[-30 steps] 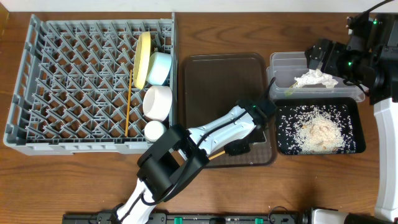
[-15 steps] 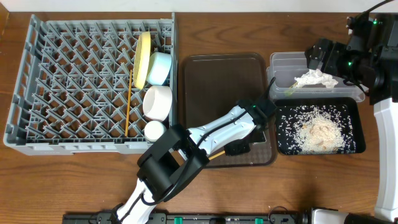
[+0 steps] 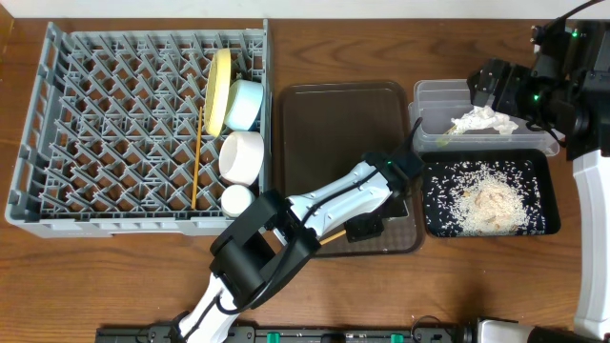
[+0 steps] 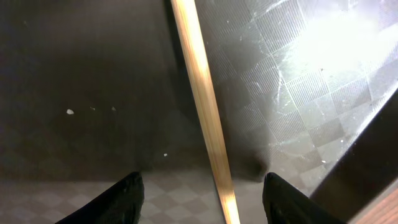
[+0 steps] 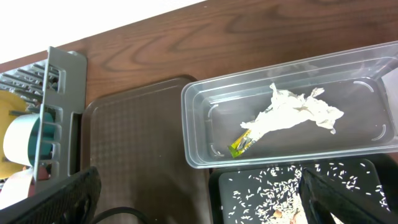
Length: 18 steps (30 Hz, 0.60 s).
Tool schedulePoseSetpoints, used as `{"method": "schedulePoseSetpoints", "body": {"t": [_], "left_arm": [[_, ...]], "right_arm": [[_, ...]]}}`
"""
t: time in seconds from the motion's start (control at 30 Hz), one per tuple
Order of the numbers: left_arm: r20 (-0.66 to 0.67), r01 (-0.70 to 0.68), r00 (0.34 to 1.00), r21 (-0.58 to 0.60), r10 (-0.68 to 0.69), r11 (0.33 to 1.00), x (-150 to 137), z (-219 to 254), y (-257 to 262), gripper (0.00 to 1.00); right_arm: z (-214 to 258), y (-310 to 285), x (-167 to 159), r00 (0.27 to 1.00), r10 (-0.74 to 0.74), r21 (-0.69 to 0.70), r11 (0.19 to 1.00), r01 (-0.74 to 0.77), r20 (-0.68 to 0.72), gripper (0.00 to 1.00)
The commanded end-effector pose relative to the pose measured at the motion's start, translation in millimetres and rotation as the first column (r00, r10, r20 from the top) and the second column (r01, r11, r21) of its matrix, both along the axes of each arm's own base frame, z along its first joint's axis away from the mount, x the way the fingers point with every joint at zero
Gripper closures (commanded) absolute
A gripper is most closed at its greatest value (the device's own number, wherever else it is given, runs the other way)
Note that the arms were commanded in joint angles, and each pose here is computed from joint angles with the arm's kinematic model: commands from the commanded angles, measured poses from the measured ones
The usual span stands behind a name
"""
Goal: Sort waste into correct bins and load items into the dishwasher
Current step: 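Close the left gripper on the second chopstick and lift it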
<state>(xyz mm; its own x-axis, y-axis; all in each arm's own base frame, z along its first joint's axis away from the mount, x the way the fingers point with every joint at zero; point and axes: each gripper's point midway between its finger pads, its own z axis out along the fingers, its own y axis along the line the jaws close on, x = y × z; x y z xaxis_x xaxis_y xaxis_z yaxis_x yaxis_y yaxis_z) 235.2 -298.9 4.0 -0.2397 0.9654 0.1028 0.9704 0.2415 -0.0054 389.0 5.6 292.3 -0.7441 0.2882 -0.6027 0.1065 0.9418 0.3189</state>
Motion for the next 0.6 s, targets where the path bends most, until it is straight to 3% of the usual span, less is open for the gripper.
{"method": "schedulePoseSetpoints", "body": {"t": [0.0,0.2,0.33,0.57], "left_arm": [[-0.011,0.004,1.0,0.02,-0.004,1.0,-0.6,-8.7,3.8,0.38],[0.005,0.016,1.0,0.046,-0.016,0.999,-2.4,-14.1,3.4,0.38],[0.017,0.026,0.999,0.062,-0.028,0.998,-3.9,-16.1,2.8,0.31],[0.025,0.026,0.999,0.072,-0.028,0.997,-4.4,-16.8,3.1,0.35]], "right_arm": [[-0.4,-0.6,0.4,1.0,-0.007,0.009,1.0,0.007,-0.003,0.01],[-0.4,-0.6,0.4,1.0,-0.007,0.009,1.0,0.007,-0.003,0.01],[-0.4,-0.6,0.4,1.0,-0.007,0.009,1.0,0.007,-0.003,0.01],[-0.4,-0.6,0.4,1.0,-0.007,0.009,1.0,0.007,-0.003,0.01]]}}
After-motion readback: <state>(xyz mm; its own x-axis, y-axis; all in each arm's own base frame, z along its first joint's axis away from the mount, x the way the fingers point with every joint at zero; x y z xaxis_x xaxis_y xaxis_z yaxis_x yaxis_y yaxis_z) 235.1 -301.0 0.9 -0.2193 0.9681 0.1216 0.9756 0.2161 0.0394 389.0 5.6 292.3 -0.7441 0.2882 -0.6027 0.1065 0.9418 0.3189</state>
